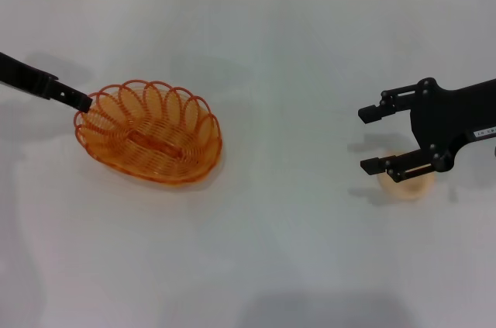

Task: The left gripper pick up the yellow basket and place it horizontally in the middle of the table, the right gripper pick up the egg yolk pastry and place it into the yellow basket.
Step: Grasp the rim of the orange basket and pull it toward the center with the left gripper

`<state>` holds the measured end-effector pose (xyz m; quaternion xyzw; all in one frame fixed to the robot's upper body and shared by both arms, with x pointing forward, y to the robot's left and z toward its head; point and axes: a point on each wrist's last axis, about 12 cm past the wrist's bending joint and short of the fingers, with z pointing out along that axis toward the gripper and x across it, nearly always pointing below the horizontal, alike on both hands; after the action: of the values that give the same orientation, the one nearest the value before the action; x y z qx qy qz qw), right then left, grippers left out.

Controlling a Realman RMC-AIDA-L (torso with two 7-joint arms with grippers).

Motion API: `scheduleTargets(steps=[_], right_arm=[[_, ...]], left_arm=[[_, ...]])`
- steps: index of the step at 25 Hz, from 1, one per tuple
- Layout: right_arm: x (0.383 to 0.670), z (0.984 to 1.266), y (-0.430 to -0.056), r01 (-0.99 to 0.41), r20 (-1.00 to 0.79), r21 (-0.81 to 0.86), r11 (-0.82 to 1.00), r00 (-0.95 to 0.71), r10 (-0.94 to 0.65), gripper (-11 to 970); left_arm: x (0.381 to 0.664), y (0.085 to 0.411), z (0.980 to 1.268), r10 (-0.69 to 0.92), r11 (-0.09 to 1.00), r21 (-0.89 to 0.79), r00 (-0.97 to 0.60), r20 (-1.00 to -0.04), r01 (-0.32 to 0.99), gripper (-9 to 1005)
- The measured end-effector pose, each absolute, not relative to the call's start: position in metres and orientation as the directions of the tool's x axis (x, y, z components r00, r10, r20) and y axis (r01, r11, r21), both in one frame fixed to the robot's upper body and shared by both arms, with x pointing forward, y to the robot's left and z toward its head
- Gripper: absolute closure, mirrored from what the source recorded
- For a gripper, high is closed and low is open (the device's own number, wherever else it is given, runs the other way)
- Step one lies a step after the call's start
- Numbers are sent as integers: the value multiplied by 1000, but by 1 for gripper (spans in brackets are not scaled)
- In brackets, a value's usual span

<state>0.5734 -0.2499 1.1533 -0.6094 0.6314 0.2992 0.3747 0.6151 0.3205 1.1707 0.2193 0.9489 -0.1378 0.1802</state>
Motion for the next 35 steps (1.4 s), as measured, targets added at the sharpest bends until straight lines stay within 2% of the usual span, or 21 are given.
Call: scheduleTargets(steps=[12, 25, 31, 35], right_arm=[[574, 1155, -246, -994, -842, -83, 68, 34, -539, 240], [576, 1156, -245, -993, -845, -90, 75, 36, -534, 243], [575, 1155, -246, -993, -846, -87, 79, 32, -532, 244], [574, 1155, -248, -993, -846, -85, 83, 28, -532, 245]], left_arm=[[623, 307, 1139, 372, 864, -180, -836, -404, 471, 127], [626, 294, 1131, 398, 854, -158, -817, -417, 496, 139], [624, 290, 1127, 414, 851, -147, -816, -404, 504, 366], [624, 289, 1127, 415, 850, -148, -816, -403, 506, 449]])
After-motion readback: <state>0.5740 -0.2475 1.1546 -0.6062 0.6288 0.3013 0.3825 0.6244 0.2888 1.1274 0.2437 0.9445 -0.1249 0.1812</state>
